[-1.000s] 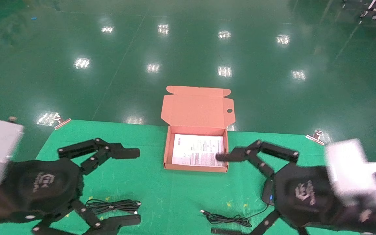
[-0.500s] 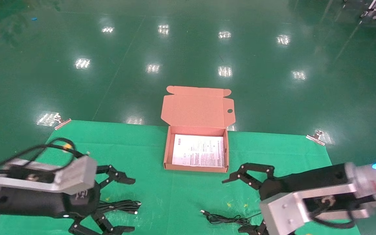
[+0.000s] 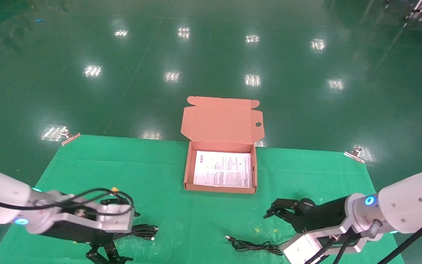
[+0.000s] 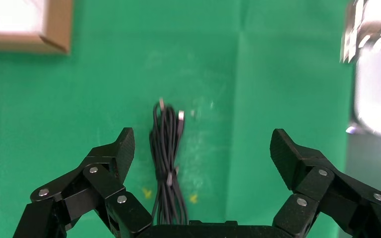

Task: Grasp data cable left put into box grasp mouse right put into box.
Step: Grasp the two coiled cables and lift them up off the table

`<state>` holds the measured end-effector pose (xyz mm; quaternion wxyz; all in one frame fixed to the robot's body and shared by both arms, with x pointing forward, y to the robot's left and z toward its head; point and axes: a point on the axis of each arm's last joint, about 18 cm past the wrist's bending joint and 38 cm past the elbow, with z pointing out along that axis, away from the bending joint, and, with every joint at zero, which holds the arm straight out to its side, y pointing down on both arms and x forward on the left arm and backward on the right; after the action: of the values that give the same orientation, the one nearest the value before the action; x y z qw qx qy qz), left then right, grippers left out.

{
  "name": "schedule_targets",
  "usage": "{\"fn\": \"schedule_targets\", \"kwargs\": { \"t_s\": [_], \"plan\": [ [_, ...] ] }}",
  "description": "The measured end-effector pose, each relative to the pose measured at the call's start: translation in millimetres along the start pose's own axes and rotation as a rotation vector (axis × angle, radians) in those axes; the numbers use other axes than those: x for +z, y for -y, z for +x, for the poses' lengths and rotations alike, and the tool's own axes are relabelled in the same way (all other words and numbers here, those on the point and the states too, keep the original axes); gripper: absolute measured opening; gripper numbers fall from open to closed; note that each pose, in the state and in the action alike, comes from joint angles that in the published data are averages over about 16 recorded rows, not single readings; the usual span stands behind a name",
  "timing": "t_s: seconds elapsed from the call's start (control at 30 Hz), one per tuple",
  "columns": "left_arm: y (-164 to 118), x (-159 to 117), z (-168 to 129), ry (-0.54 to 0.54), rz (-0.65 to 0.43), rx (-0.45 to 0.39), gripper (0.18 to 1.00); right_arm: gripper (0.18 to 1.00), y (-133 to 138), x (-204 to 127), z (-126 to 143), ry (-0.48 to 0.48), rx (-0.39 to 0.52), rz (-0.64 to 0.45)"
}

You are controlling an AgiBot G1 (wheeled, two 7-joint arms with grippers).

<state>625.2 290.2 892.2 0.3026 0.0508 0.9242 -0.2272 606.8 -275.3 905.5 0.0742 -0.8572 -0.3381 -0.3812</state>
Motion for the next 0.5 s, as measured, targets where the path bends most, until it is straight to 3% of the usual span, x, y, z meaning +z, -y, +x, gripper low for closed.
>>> {"fn": "schedule_targets", "kwargs": {
  "t_s": [0.23,0.5],
  "plan": [
    [-13.2,26.5,-8.9,0.033,-0.103,0.004,1.001,1.000,-7.5,31.0,-12.3,0.041,0.023,-0.085],
    [-30.2,46.3,-21.5,0.073,-0.155,-0.076,1.001,1.000,-8.6,57.5,-21.7,0.069,0.178,-0.093]
  ]
}}
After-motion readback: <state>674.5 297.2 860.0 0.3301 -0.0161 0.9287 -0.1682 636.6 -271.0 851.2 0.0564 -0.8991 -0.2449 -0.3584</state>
